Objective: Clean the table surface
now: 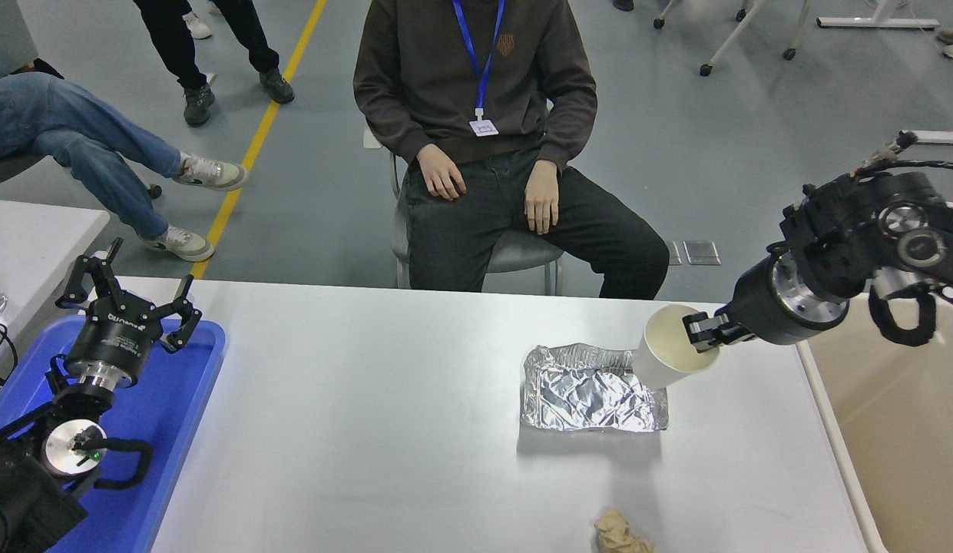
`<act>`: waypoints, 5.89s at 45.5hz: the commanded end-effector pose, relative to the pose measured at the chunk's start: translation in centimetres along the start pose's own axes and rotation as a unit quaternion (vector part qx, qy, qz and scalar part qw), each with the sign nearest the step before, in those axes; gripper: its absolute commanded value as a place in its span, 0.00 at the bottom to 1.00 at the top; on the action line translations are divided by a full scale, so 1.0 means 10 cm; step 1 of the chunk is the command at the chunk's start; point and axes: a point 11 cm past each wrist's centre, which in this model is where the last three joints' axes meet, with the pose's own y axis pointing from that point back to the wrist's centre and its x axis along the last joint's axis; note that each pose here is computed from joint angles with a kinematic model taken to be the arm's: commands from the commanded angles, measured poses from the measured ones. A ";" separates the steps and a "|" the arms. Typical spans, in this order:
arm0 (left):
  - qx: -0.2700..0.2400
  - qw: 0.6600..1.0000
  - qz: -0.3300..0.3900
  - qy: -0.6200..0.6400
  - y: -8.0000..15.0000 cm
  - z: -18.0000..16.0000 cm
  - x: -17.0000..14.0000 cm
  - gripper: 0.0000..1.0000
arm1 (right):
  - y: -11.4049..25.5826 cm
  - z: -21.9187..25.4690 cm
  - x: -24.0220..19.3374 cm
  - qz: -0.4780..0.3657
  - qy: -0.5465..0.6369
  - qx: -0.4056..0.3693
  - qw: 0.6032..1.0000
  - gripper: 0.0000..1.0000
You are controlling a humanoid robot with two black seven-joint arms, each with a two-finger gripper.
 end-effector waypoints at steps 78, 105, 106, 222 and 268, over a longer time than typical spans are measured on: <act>0.000 1.000 0.000 0.000 0.00 0.00 0.00 1.00 | -0.11 3.42 -0.83 0.097 -0.469 -0.164 0.862 0.00; 0.000 1.000 0.000 0.000 0.00 0.00 0.00 1.00 | -1.02 3.47 -1.37 0.162 -0.353 -0.295 0.873 0.00; 0.000 1.000 0.000 0.000 0.00 0.00 0.00 1.00 | -1.04 3.46 -1.37 0.162 -0.350 -0.295 0.874 0.00; 0.001 1.000 0.000 0.000 0.00 0.00 0.00 1.00 | -0.52 3.06 -0.19 0.402 -0.718 0.092 0.560 0.99; 0.000 1.000 0.000 0.000 0.00 0.00 0.00 1.00 | -1.29 1.31 -0.10 0.350 -0.662 0.367 0.552 0.99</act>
